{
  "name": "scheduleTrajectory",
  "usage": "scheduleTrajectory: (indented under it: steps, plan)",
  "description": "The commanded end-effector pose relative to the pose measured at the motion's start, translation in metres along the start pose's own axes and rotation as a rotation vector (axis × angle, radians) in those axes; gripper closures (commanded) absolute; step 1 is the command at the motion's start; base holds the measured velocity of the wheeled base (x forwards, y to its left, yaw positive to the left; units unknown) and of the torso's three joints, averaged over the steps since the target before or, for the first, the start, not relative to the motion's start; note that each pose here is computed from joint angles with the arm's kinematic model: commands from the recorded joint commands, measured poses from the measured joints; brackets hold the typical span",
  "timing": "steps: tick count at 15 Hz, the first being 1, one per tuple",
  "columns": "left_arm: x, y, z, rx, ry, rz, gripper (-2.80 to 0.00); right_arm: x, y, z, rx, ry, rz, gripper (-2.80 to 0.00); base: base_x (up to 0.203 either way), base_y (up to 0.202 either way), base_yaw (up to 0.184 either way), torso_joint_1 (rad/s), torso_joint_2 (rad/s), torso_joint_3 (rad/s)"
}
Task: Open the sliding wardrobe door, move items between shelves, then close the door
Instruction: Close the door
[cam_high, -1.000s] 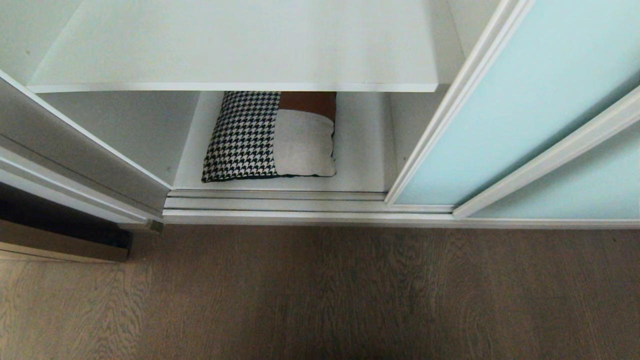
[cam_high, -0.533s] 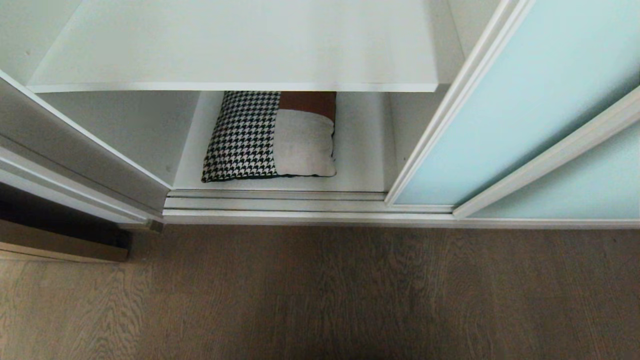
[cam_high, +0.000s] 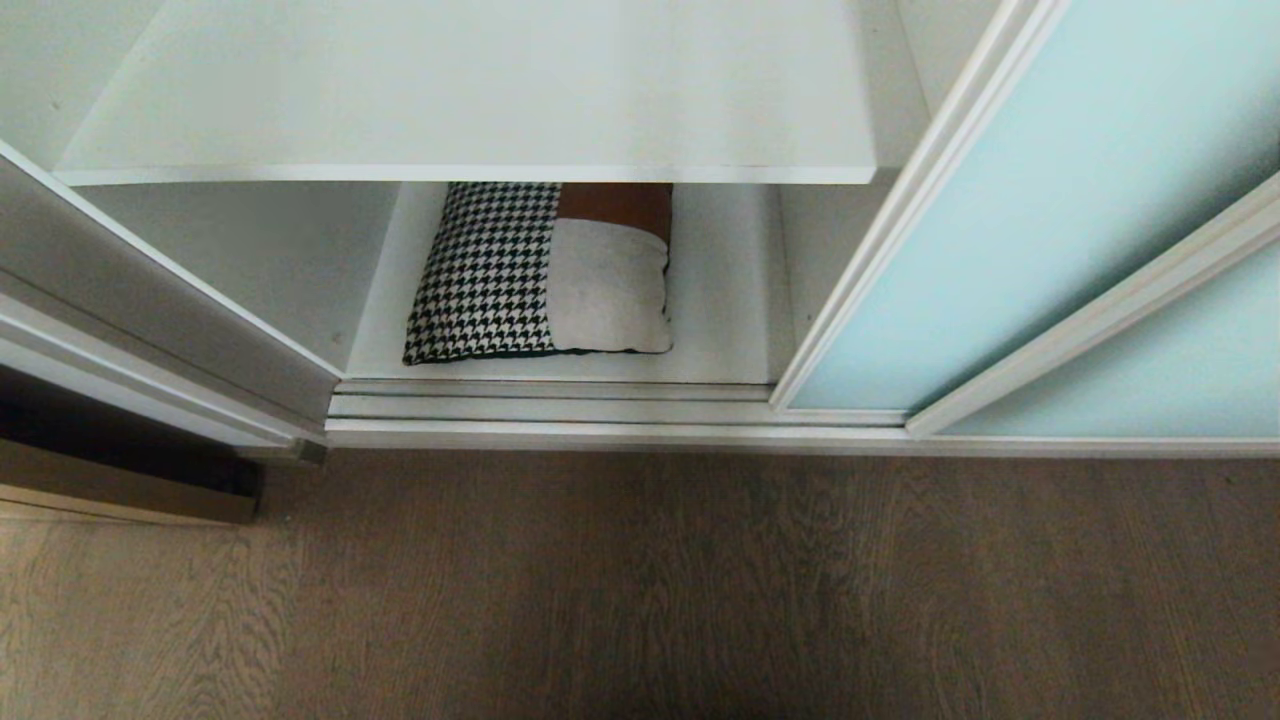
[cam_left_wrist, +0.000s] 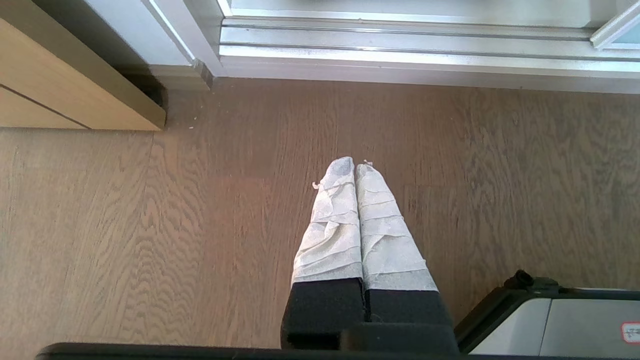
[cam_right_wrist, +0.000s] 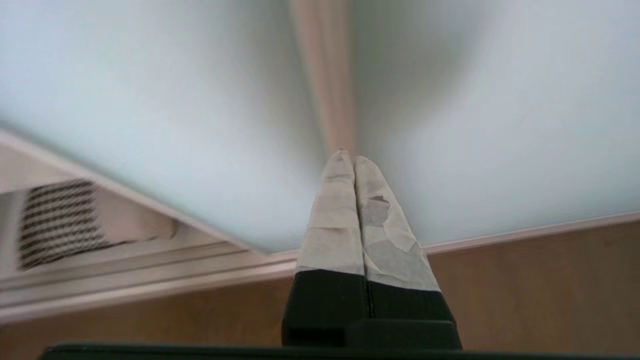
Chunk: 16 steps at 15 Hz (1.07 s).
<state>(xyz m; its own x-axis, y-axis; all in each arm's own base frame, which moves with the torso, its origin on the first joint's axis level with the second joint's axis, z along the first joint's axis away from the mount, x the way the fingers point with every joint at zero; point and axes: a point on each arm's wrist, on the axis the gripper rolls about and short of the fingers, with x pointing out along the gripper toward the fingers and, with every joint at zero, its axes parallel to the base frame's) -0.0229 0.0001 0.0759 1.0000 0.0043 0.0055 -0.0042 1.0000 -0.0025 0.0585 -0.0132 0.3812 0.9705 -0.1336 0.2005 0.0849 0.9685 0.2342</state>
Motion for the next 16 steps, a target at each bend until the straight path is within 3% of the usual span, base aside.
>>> scheduleTrajectory:
  steps: [1, 6, 11, 16]
  plan:
    - [0.0, 0.0, 0.0, -0.001, 0.002, 0.0, 0.0, 0.018, -0.005, -0.003, 0.009, 0.018, -0.027, 0.0, 0.0, 0.0, 0.0, 0.0, 0.0, 0.0]
    - [0.0, 0.0, 0.0, -0.001, 0.002, 0.0, 0.0, 0.044, -0.017, -0.008, 0.06, 0.034, -0.079, 0.0, 0.0, 0.0, 0.0, 0.0, 0.0, 0.0]
    - [0.0, 0.0, 0.0, -0.001, 0.002, 0.0, 0.0, 0.064, -0.027, -0.004, 0.064, -0.013, -0.068, 0.0, 0.0, 0.0, 0.0, 0.0, 0.0, 0.0]
    - [0.0, 0.0, 0.0, -0.001, 0.002, 0.0, 0.0, 0.069, -0.029, -0.006, 0.082, 0.0, -0.043, 0.0, 0.0, 0.0, 0.0, 0.0, 0.0, 0.0]
